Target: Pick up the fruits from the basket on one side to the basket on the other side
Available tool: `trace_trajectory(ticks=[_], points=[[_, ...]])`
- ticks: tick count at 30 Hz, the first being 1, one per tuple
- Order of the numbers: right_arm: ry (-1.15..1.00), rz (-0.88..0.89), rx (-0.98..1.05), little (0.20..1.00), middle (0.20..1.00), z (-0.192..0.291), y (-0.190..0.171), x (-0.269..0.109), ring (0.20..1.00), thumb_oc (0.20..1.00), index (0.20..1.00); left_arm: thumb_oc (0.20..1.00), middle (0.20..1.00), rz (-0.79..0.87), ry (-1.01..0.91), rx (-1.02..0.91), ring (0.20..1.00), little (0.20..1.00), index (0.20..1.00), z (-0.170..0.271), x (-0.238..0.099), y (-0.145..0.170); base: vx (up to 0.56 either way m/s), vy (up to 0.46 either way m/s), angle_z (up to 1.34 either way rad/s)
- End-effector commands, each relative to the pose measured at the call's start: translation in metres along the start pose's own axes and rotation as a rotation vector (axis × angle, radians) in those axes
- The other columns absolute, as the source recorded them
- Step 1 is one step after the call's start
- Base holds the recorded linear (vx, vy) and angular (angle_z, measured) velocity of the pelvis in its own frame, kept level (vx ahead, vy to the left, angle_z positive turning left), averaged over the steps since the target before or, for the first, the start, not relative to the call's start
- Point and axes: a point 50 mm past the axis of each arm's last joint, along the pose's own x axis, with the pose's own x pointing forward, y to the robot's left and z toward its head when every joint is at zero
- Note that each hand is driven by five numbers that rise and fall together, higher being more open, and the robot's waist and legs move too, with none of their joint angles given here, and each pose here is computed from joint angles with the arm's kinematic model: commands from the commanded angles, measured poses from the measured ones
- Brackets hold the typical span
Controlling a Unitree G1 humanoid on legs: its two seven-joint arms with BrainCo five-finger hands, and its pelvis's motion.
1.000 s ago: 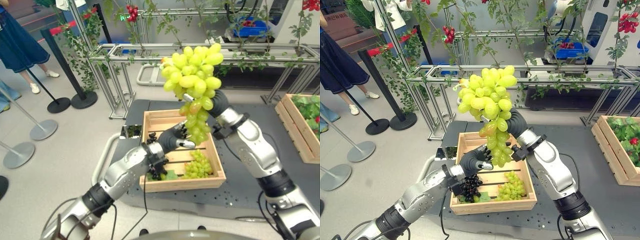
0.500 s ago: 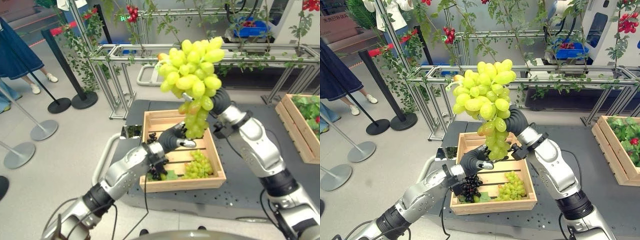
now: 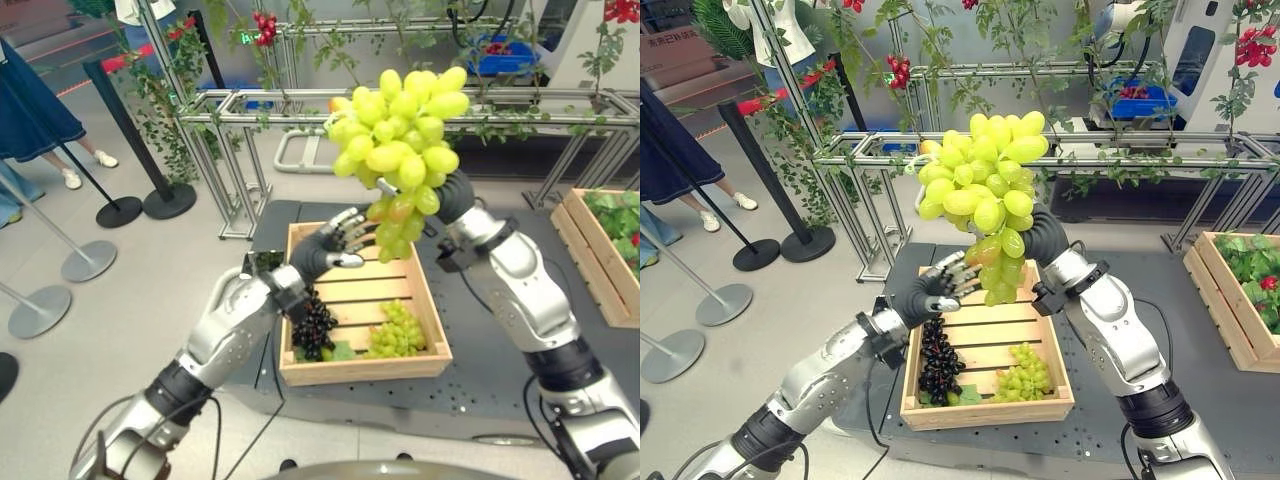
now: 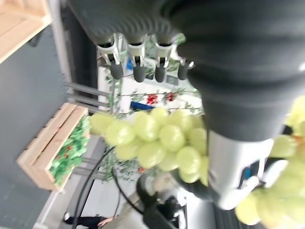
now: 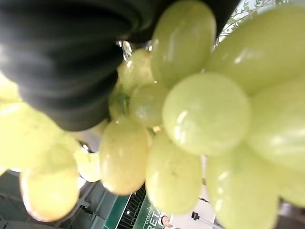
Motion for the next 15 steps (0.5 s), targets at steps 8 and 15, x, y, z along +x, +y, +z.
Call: trace_trajectory(ticks=[8, 15], points=[[-0.177, 0.000, -0.058, 0.200, 0.200, 0.033, -0.007, 0.014, 0.200, 0.200, 0.200, 1.000, 1.000, -0.157, -0.061, 0.043, 1.000, 1.000, 1.000, 0.018, 0.015, -0.020, 0.00, 0.013, 0.00], [-0.195, 0.013, -0.035, 0.200, 0.200, 0.034, -0.003, 0.016, 0.200, 0.200, 0.200, 1.000, 1.000, -0.207, -0.054, 0.029, 1.000, 1.000, 1.000, 0.017, 0.022, -0.031, 0.00, 0.000, 0.00]])
